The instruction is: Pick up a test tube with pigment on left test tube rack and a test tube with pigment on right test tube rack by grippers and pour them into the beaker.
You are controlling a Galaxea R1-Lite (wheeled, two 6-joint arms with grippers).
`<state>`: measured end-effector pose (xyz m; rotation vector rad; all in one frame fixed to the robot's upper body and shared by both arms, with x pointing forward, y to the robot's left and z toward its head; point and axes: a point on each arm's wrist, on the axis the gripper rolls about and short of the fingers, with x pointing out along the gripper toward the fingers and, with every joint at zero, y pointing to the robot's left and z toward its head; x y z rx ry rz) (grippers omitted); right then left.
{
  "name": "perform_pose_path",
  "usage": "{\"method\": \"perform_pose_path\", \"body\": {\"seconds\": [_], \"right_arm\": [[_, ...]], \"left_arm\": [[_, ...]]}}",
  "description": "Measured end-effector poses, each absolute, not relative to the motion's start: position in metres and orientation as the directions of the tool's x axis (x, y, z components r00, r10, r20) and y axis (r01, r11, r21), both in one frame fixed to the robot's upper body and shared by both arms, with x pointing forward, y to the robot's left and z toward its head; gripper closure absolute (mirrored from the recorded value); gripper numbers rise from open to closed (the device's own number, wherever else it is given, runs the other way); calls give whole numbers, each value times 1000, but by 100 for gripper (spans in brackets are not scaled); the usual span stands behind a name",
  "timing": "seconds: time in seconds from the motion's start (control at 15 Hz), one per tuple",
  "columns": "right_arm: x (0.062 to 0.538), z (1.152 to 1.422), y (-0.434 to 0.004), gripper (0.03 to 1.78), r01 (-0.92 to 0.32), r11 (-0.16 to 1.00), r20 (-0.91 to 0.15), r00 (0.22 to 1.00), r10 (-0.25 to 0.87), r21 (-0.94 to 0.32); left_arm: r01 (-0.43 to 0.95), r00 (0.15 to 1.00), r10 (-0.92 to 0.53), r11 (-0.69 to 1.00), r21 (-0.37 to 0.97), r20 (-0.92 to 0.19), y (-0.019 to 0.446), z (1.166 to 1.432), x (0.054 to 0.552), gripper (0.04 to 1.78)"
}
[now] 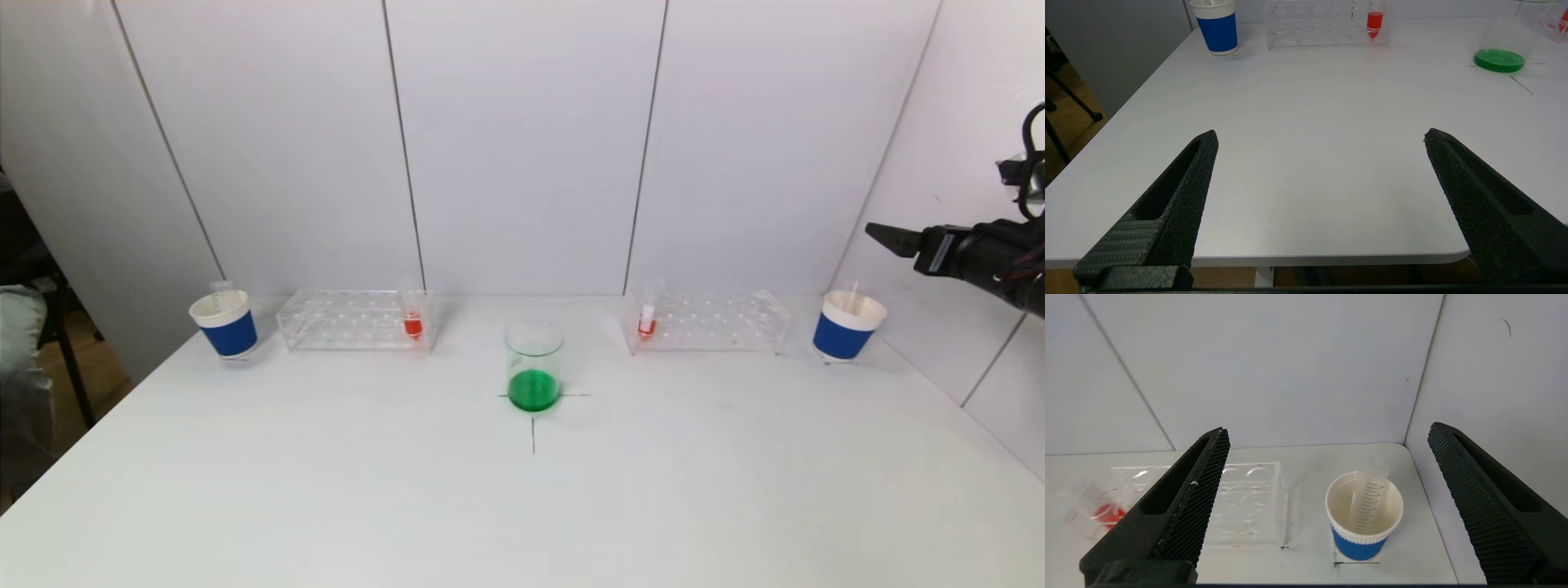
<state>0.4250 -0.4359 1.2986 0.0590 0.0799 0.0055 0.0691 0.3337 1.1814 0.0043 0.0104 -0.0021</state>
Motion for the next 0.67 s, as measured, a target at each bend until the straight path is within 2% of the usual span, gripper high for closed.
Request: {"method": "perform_pose_path", "body": {"seconds": [0.27,0.67], "right_arm": [[361,1328,-389,5,-89,995,-20,996,89,35],[264,1336,-349,5,-195,981,34,980,195,11]], "left_arm": [[3,1000,-3,1000,4,-10,334,1181,69,6],[3,1000,-3,1000,5,-10,334,1181,69,6]]}}
